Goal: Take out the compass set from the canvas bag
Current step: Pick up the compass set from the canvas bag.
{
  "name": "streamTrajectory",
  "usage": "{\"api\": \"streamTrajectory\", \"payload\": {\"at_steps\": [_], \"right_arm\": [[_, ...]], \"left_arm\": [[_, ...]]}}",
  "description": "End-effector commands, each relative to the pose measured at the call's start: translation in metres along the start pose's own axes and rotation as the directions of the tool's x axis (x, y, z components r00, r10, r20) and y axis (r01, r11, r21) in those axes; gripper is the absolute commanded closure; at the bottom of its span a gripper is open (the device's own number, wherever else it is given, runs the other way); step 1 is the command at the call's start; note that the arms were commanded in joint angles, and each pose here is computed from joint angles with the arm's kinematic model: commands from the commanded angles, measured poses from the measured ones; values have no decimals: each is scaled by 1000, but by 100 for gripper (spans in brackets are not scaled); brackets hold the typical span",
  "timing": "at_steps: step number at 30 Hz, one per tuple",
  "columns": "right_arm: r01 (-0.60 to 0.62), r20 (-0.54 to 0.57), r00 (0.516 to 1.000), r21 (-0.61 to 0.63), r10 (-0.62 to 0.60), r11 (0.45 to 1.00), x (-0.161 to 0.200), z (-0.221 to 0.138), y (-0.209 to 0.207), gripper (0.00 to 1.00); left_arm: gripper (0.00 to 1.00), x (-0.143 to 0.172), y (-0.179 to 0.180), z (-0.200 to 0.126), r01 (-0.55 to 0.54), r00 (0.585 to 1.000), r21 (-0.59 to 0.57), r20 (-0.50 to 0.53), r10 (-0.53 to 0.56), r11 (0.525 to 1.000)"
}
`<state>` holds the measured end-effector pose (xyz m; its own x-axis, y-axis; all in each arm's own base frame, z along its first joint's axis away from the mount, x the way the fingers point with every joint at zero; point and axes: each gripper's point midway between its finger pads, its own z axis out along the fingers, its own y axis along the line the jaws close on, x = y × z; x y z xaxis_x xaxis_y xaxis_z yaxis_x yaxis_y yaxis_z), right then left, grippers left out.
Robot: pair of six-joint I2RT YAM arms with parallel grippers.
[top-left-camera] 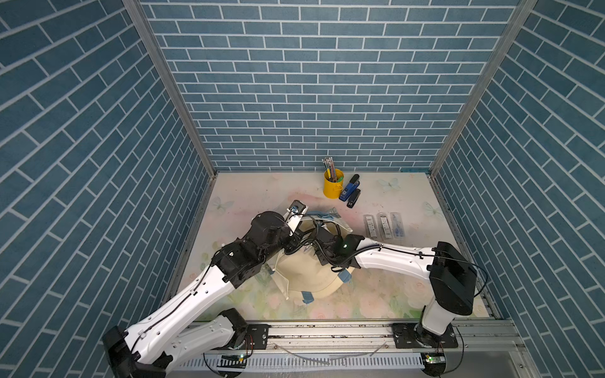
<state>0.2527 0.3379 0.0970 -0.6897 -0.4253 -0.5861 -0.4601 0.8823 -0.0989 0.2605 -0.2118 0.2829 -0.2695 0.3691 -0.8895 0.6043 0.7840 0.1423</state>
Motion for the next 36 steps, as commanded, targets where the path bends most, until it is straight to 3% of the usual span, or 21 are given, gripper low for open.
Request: {"api": "streamTrajectory", "payload": {"at_steps": [1, 8, 15, 25, 32, 36], "right_arm": [[-235, -14, 972, 12, 235, 972, -13, 16, -14, 43], [-416, -91, 904, 32, 417, 909, -8, 45, -11, 35], [-472, -108, 872, 69, 477, 879, -6, 61, -12, 22], [-437, -137, 877, 170, 460, 883, 0, 88, -20, 21], [-424, -157, 879, 177, 450, 888, -1, 96, -17, 19], [-387, -164, 894, 184, 417, 903, 0, 95, -18, 27]], "left_arm": [[100, -19, -11, -7, -2, 997, 49, 82, -2, 999], [100, -19, -14, -5, -4, 996, 62, 89, -2, 998], [100, -17, -16, -5, -5, 996, 72, 89, -1, 997], [100, -14, -20, -2, -9, 996, 91, 85, 1, 996], [100, -13, -20, -1, -13, 996, 90, 85, 5, 996], [100, -13, -20, 0, -15, 996, 85, 86, 7, 996]]}}
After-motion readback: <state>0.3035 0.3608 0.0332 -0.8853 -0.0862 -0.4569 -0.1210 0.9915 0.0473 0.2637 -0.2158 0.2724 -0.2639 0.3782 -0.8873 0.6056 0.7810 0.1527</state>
